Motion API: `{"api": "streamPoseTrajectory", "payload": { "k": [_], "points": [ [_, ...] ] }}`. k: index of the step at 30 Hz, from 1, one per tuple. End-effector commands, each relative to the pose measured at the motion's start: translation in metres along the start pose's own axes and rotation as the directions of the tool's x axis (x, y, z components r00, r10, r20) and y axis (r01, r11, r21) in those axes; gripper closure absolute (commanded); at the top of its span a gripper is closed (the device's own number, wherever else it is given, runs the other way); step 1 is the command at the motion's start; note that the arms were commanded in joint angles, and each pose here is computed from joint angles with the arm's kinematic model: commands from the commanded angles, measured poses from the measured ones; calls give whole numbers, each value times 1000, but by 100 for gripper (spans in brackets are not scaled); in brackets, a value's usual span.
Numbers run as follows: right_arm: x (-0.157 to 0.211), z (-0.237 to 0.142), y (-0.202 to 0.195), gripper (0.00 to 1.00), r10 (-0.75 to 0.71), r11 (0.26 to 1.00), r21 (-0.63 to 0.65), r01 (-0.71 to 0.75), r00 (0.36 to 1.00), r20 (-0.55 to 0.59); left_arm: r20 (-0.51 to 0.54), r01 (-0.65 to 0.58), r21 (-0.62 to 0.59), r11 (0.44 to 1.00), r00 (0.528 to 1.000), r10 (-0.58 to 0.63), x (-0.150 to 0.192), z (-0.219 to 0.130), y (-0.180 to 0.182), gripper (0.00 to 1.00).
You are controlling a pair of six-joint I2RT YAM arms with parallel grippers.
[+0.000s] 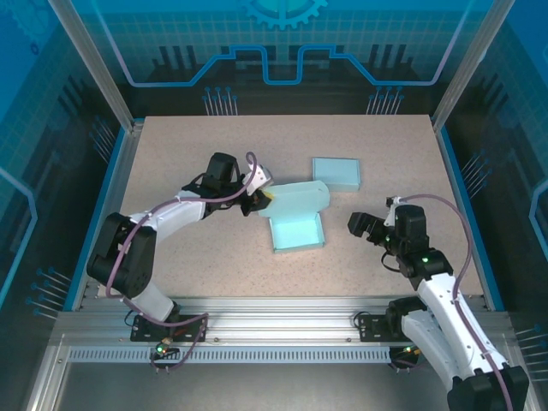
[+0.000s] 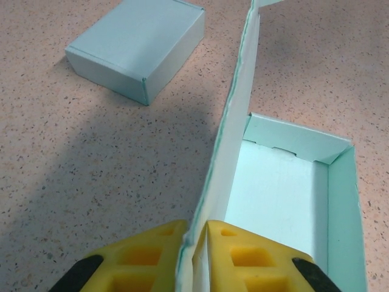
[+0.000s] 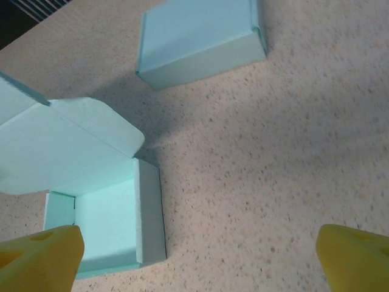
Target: Fold the paper box
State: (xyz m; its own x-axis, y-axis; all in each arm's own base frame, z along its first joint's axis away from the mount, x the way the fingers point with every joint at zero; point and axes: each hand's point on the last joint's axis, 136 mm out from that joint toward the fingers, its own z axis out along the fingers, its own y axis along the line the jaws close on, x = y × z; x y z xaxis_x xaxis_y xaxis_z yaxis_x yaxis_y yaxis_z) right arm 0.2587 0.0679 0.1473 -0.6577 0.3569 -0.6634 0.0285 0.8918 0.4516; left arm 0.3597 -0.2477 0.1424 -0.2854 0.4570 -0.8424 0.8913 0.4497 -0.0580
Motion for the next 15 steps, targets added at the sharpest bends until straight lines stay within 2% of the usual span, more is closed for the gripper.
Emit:
{"api": "streamPoseTrajectory", "payload": {
  "k": [1,4,7,8,12,15],
  "points": [
    [-21,4,23,6,-162,982,-88,167,985,62,21,-44,33,998,999,44,-13,1,-3,78],
    [-27,13,35,9,-280,955,-85,285,958,64,-2,-10,32,999,1000,10,-10,0,-4,55],
    [-32,25,44,11,-388,917,-55,394,917,93,-7,23,19,1000,1000,-23,-5,-4,-6,44],
    [-33,30,48,15,-421,902,-57,428,901,104,-8,38,6,999,999,-38,-2,-5,-5,44],
    [-35,51,58,20,-523,848,-30,529,845,111,-14,121,-62,991,992,-122,14,-9,-3,43],
    [-40,61,61,23,-541,837,-25,546,834,104,22,180,-98,979,984,-179,20,-15,-5,44]
  ]
}}
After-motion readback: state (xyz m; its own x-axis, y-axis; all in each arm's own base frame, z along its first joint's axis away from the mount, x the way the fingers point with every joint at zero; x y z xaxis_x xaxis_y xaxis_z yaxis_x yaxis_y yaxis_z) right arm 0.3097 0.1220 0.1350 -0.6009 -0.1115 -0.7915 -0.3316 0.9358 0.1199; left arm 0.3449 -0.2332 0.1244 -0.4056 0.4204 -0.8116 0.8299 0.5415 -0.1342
